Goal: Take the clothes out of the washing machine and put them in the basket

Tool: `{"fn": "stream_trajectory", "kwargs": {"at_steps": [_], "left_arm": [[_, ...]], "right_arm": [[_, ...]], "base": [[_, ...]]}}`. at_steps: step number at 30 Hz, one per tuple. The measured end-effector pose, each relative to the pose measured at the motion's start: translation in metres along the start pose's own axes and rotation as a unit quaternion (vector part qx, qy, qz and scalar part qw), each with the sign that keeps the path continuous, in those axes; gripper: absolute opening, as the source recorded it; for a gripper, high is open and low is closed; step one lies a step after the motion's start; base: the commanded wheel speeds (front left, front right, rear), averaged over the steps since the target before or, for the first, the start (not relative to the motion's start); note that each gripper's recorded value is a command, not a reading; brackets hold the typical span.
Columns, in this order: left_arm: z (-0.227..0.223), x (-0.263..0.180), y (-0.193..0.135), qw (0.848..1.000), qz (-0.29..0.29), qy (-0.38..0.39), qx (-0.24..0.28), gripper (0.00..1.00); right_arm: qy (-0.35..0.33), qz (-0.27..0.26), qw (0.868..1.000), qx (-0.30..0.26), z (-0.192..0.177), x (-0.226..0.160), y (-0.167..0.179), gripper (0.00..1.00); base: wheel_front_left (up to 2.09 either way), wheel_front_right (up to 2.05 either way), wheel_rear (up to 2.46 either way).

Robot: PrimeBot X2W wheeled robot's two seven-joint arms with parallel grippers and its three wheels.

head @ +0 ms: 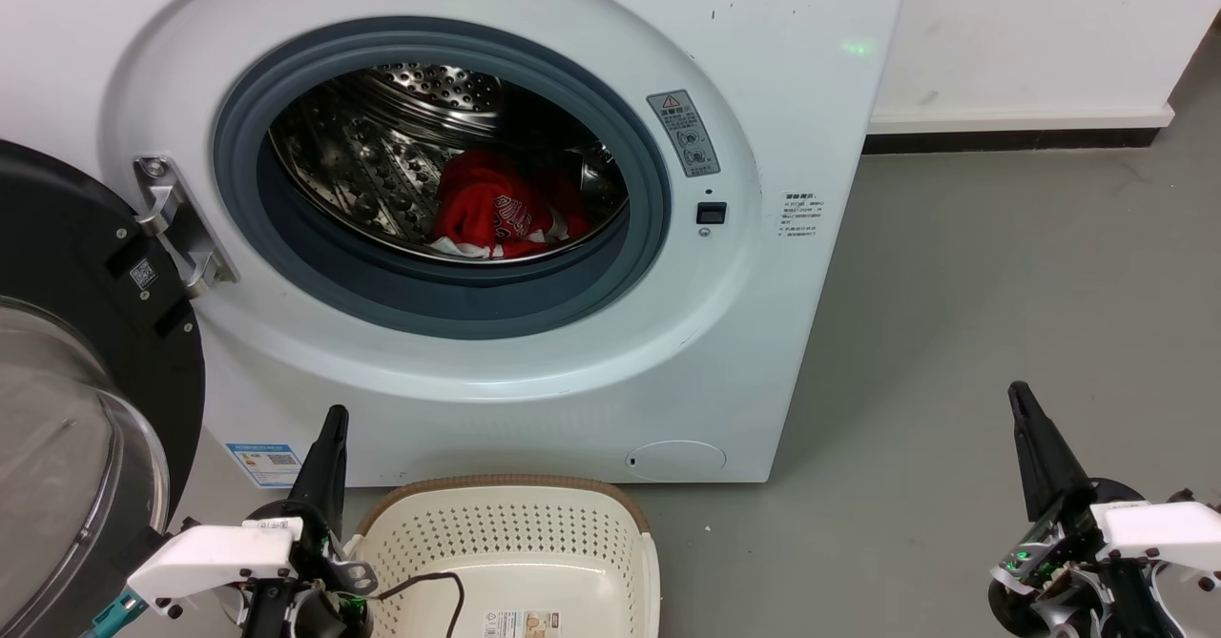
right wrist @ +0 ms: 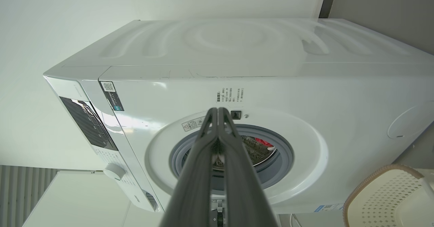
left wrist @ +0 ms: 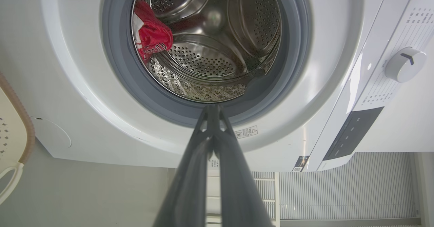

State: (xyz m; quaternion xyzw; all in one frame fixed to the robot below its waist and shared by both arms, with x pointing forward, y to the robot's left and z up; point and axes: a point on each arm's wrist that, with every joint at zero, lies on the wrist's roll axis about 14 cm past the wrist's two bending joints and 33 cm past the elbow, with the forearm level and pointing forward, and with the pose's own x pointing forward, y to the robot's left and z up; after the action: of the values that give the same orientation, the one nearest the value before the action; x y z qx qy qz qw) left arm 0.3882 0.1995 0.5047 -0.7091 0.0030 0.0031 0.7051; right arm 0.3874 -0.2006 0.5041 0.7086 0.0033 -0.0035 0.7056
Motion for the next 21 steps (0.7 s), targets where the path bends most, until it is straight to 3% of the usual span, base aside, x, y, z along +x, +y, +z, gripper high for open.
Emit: {"fn": "stream_trajectory", "kwargs": {"at_steps": [14,15,21], "left_arm": [[0.0,0.0,0.001,1.0,0.001,0.0,0.0,0.0],[0.0,-0.001,0.004,1.0,0.006,0.0,-0.001,1.0],[0.0,-0.014,0.028,0.999,0.042,-0.006,-0.003,1.0]], "right_arm": [[0.0,-0.001,1.0,0.0,0.0,0.0,-0.001,0.0],[0.0,-0.006,1.0,0.001,0.0,-0.001,-0.004,1.0],[-0.007,-0.043,0.999,0.003,0.001,-0.014,-0.029,1.0]], "base": [[0.0,0.0,0.0],[0.0,0.0,0.0],[0.0,0.0,0.0]]}}
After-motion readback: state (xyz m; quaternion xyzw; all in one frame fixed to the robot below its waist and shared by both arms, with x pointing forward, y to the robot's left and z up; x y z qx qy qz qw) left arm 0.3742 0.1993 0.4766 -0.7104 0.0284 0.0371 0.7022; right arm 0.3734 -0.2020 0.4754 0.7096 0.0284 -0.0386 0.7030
